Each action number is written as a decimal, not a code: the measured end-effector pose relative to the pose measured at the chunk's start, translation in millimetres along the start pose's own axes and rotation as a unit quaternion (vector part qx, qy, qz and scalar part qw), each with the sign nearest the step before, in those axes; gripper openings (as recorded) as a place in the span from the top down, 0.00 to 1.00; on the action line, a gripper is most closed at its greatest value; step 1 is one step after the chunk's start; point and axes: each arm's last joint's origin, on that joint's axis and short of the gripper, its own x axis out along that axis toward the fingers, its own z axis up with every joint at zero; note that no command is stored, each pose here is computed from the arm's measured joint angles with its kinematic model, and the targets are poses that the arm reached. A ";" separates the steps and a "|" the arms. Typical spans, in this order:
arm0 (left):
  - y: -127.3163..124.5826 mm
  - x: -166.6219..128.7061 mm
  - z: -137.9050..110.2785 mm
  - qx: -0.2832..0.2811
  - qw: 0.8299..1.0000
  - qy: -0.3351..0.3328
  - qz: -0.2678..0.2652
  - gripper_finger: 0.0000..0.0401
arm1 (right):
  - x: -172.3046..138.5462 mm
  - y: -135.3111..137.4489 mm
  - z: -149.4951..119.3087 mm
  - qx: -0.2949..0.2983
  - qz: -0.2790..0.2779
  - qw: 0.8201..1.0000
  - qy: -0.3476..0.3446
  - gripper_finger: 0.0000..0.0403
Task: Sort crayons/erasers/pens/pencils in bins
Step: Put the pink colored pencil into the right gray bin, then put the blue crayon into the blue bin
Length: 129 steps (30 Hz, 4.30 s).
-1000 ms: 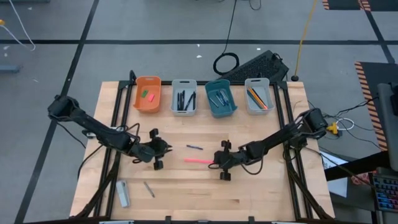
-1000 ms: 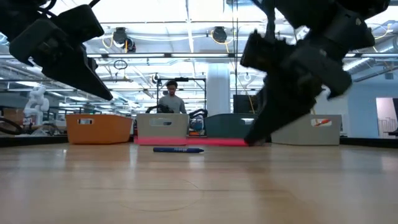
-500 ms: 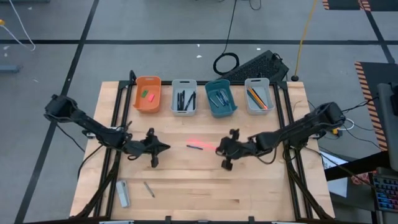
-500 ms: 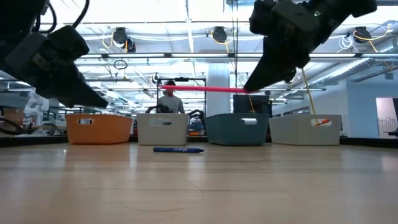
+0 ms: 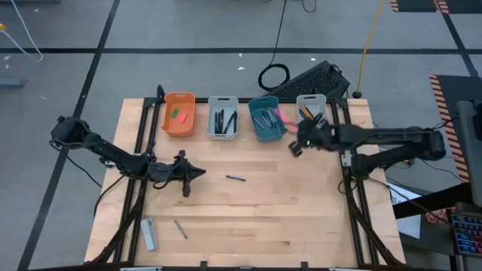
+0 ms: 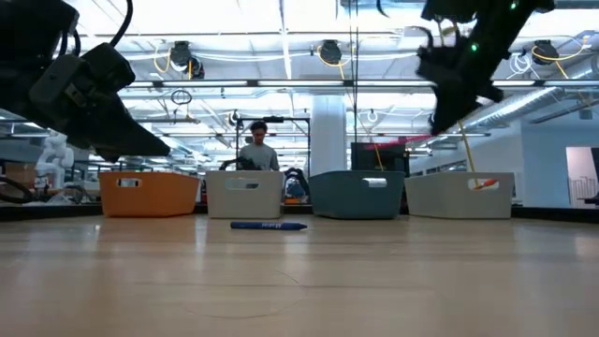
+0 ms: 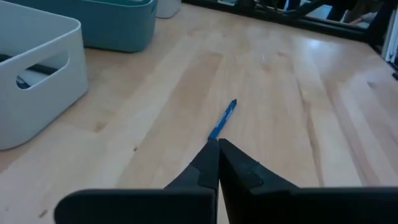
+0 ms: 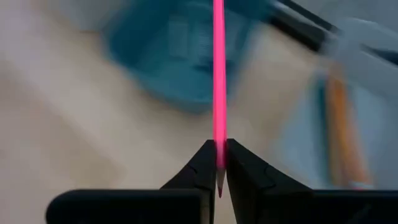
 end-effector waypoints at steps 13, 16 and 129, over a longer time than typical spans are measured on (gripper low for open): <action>5.0 2.7 2.2 -0.001 1.000 0.004 -0.006 0.99 | 33.0 -89.3 -2.2 0.032 -0.132 0.985 0.107 0.95; 6.2 3.2 2.7 -0.003 1.000 0.003 -0.003 0.98 | 42.4 -100.2 -6.3 0.035 -0.128 0.985 0.111 0.95; 37.9 12.2 5.7 -0.022 0.998 0.033 0.042 0.97 | 141.9 166.2 -58.9 -0.233 0.261 0.935 -0.062 0.96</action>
